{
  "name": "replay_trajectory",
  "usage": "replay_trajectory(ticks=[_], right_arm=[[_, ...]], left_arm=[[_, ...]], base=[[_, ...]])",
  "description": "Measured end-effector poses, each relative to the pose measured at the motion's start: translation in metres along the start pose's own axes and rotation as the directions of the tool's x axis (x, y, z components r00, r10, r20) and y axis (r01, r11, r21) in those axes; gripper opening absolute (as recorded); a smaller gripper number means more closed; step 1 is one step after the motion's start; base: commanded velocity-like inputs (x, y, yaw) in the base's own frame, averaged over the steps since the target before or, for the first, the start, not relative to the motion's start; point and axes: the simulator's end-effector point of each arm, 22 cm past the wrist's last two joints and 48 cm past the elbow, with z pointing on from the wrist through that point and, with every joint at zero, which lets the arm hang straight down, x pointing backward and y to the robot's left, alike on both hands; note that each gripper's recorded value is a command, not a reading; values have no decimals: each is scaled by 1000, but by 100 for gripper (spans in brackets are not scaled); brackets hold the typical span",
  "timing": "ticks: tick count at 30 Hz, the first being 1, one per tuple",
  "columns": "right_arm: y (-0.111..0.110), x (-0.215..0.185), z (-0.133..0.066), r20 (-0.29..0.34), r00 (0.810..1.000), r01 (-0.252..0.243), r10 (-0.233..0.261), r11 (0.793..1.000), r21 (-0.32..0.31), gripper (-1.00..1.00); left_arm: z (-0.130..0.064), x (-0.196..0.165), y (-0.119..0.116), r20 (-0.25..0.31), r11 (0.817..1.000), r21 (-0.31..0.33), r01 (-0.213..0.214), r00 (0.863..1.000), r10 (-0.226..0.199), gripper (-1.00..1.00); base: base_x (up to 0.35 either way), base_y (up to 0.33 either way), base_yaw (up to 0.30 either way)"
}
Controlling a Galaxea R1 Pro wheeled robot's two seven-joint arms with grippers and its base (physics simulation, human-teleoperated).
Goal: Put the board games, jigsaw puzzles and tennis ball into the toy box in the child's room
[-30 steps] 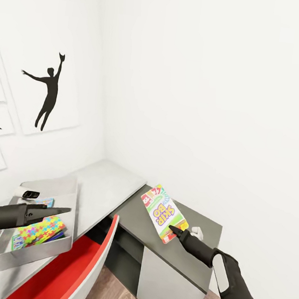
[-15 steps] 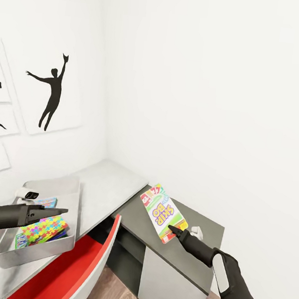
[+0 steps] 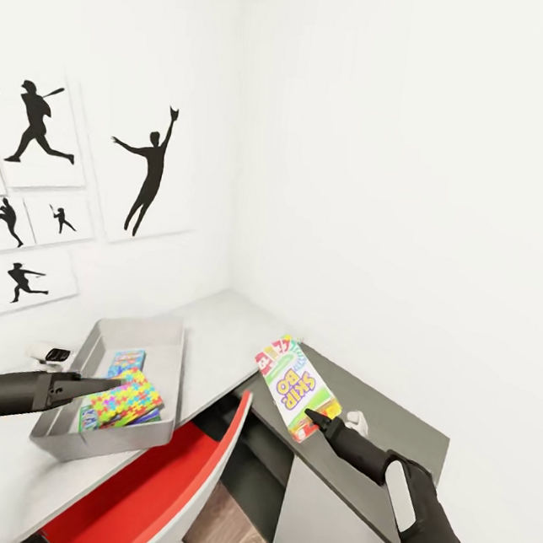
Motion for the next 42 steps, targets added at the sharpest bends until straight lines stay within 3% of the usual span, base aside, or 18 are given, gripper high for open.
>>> replay_trajectory(ticks=[3,4,5,6,9,13,26,42], right_arm=[[16,-19,-6,38,998,45,-44,999,-20,-100],[30,-34,-11,63,994,94,-92,995,-28,-100],[41,-39,-13,69,994,93,-90,995,-47,-100],[47,-43,-15,60,991,119,-116,992,-42,-100],[71,-43,-21,5,993,115,-115,991,-63,-100],[74,-40,-22,-22,994,108,-109,992,-59,-100],[69,-37,-20,-29,994,103,-104,993,-53,-100],[72,-39,-20,-23,995,98,-100,993,-67,-100]], left_arm=[[0,0,0,0,1000,0,0,1000,0,100],[0,0,0,0,1000,-1,1,1000,-1,100],[0,0,0,0,1000,0,0,1000,0,100],[0,0,1,0,1000,-1,1,1000,-1,100],[-1,-1,2,4,1000,-3,1,1000,-1,100],[-1,-1,3,4,1000,-5,4,1000,-4,100],[0,2,8,0,1000,-10,14,1000,-14,100],[0,3,9,-2,1000,-9,15,1000,-15,100]], base=[[0,0,289],[0,0,285],[0,0,283],[0,0,281],[0,0,278],[0,0,276],[0,0,242],[0,0,16]])
